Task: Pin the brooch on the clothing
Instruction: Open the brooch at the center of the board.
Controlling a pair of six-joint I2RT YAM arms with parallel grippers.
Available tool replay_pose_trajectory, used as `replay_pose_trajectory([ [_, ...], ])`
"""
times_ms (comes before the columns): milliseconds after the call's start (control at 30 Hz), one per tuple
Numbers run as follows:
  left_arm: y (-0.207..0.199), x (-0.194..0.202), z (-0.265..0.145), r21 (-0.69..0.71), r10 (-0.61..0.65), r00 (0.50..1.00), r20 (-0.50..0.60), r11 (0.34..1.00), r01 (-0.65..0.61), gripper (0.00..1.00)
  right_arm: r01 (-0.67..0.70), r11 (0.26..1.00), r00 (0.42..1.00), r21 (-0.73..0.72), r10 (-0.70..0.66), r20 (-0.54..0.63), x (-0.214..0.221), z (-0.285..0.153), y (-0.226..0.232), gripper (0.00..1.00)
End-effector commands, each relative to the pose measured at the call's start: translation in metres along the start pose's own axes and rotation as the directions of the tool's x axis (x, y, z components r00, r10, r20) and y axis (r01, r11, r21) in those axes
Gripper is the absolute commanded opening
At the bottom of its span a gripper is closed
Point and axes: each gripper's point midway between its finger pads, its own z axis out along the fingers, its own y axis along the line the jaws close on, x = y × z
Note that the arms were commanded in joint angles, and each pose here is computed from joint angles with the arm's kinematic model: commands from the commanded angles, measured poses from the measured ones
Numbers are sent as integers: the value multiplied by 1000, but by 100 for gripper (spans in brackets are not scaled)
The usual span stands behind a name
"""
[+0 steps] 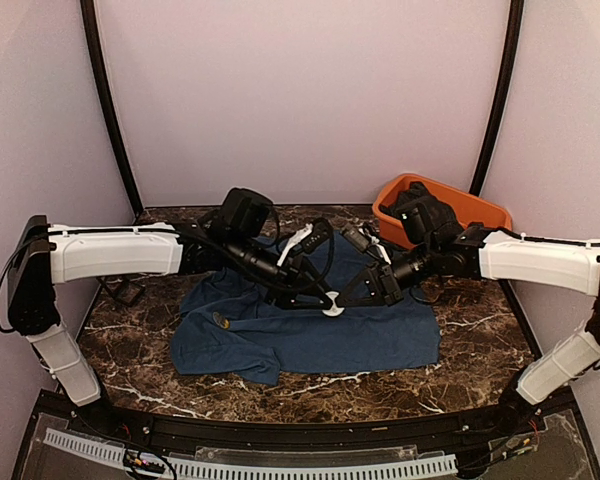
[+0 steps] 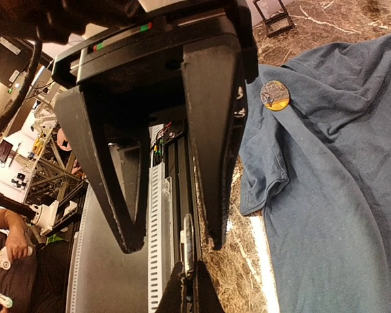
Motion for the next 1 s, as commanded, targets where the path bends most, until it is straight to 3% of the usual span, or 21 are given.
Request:
replay_pose_trajectory([
  [0, -6, 2, 4, 12, 13, 999, -31, 1000, -12, 40, 26, 999, 1000, -34, -25, 16, -11, -2, 7, 0],
  [133, -5, 5, 5, 6, 15, 999, -42, 1000, -15, 38, 33, 999, 999, -40, -32, 18, -12, -2, 10, 0],
  [667, -5, 0, 7, 15, 19, 1000, -20, 1000, -18, 11, 31, 998, 999, -58, -30, 13, -10, -2, 12, 0],
  [967, -1, -1, 10, 7, -5, 1000, -12, 1000, 5, 8, 23, 997, 1000, -73, -22, 4, -8, 2, 12, 0],
])
